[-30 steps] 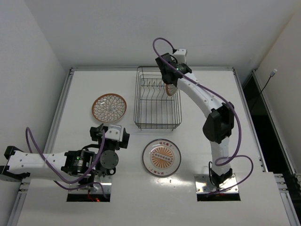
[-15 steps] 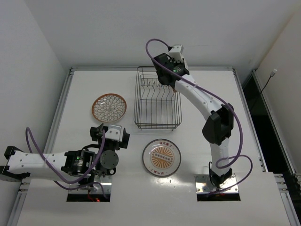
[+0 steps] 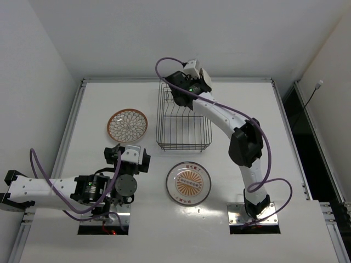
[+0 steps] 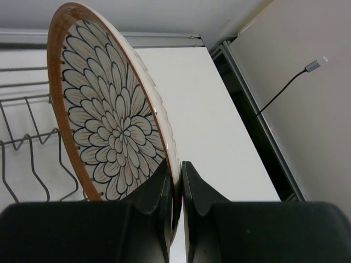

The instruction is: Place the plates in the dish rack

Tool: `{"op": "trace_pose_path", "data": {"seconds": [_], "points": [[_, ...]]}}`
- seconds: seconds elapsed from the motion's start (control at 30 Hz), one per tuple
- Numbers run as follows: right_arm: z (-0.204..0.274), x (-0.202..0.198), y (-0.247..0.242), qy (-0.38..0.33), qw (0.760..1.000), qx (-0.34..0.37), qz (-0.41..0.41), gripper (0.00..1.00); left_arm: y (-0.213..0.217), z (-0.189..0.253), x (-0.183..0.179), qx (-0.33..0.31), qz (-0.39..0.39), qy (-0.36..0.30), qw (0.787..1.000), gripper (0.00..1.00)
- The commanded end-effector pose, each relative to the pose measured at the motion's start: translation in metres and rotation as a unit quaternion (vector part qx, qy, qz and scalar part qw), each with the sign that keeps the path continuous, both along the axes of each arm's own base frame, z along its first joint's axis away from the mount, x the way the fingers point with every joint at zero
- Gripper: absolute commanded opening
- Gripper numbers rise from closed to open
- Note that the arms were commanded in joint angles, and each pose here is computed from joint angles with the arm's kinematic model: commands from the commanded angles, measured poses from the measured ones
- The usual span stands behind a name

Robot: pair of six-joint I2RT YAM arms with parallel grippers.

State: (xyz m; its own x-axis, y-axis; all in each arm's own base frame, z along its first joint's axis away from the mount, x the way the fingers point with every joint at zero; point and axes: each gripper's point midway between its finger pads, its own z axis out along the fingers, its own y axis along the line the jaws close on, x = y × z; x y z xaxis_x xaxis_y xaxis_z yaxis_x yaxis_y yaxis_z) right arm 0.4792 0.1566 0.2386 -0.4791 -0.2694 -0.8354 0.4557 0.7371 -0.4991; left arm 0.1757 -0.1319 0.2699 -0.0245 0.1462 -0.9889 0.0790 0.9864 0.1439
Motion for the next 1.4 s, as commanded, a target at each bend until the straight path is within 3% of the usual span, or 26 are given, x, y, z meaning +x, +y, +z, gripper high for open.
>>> {"op": "trace_pose_path", "data": {"seconds": [0.0,0.33,0.53,0.7,0.77,0.8,0.93,1.37], "points": [[0.027,-0.002,-0.007,-0.069,0.997,-0.006,-0.045,0.0,0.013,0.017,0.002,-0.036,0.037,-0.013,0.999,0.87],[0.02,-0.001,-0.006,-0.063,0.997,-0.008,-0.04,0.0,0.013,0.018,0.002,-0.036,0.037,-0.013,0.999,0.87],[-0.016,0.007,0.009,-0.012,1.0,0.006,0.002,0.01,0.012,0.015,0.002,-0.031,0.037,-0.013,0.999,0.87],[-0.039,0.007,0.023,0.023,0.999,0.025,0.032,0.08,0.012,0.015,0.002,-0.031,0.037,-0.013,0.999,0.87],[-0.051,0.005,0.025,0.038,0.998,0.029,0.034,0.16,0.012,0.015,0.002,-0.031,0.037,-0.013,0.999,0.87],[-0.053,0.005,0.026,0.042,0.998,0.034,0.037,0.25,0.012,0.015,0.002,-0.031,0.037,-0.013,0.999,0.87],[-0.06,0.002,0.033,0.066,0.994,0.055,0.06,0.32,0.011,0.017,0.002,-0.036,0.037,-0.013,0.999,0.87],[-0.045,-0.003,0.028,0.089,0.985,0.12,0.082,0.37,0.013,0.014,0.002,-0.025,0.041,-0.015,0.999,0.87]]}}
